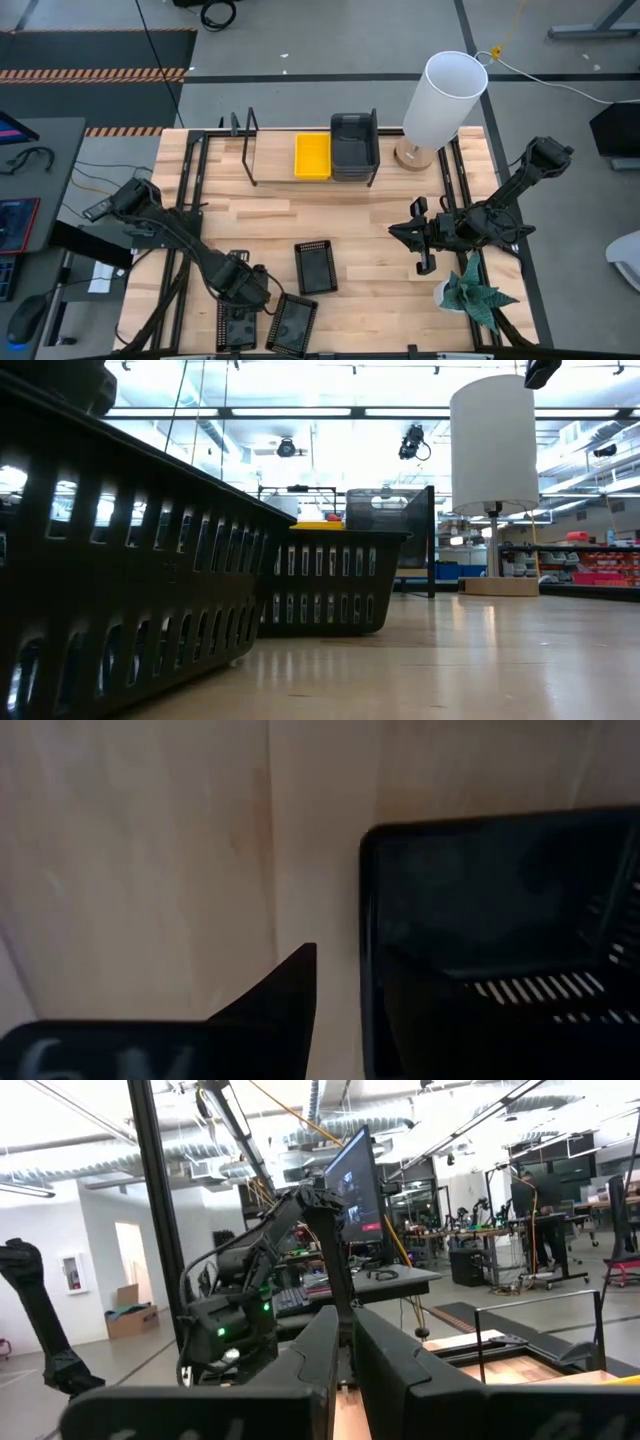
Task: Stack baskets on shelf by color
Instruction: Stack the bottom left black bin into the top right black bin
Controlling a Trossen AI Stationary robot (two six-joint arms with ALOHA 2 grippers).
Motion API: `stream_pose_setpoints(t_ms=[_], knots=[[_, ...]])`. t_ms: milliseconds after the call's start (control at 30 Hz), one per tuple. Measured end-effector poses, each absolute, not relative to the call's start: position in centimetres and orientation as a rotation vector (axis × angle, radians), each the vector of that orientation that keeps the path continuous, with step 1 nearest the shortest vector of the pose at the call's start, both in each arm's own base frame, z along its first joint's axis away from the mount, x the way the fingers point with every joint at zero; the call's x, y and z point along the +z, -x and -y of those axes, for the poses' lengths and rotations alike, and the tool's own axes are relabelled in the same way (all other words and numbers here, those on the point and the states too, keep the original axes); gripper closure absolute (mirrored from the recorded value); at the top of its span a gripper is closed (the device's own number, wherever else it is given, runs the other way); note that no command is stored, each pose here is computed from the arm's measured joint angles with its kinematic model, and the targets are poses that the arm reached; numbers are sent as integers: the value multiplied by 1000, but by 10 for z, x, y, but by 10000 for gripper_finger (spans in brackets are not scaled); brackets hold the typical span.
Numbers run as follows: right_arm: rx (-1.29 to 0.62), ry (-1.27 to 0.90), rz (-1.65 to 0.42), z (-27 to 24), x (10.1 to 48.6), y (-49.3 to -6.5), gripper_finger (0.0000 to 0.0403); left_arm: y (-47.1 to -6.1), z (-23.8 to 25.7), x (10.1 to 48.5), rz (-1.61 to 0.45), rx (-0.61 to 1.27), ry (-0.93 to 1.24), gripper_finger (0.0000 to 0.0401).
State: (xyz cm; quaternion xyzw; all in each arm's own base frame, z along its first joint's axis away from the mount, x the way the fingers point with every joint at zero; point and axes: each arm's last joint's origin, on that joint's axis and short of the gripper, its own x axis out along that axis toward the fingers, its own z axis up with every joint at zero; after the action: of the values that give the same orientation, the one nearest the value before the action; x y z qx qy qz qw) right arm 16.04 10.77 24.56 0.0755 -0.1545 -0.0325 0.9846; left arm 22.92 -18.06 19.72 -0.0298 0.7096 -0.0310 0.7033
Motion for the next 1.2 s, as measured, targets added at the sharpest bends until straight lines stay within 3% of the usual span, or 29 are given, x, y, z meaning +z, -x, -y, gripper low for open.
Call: stream_pose_setpoints(t_ms=[433, 533, 667, 800, 1200], knots=[[-65, -153, 312, -108, 246, -160, 363, -239, 189, 171, -1602, -54, 29, 288], [-65, -152, 312, -108, 246, -160, 363, -240, 189, 170, -1600, -71, 4, 316], [-65, -151, 311, -108, 246, -160, 363, -243, 187, 170, -1590, -110, -16, 383], [-66, -149, 311, -108, 246, -160, 363, -247, 177, 171, -1616, -119, -57, 386], [-67, -146, 310, -108, 246, -160, 363, -270, 124, 232, -1520, -161, -40, 391]])
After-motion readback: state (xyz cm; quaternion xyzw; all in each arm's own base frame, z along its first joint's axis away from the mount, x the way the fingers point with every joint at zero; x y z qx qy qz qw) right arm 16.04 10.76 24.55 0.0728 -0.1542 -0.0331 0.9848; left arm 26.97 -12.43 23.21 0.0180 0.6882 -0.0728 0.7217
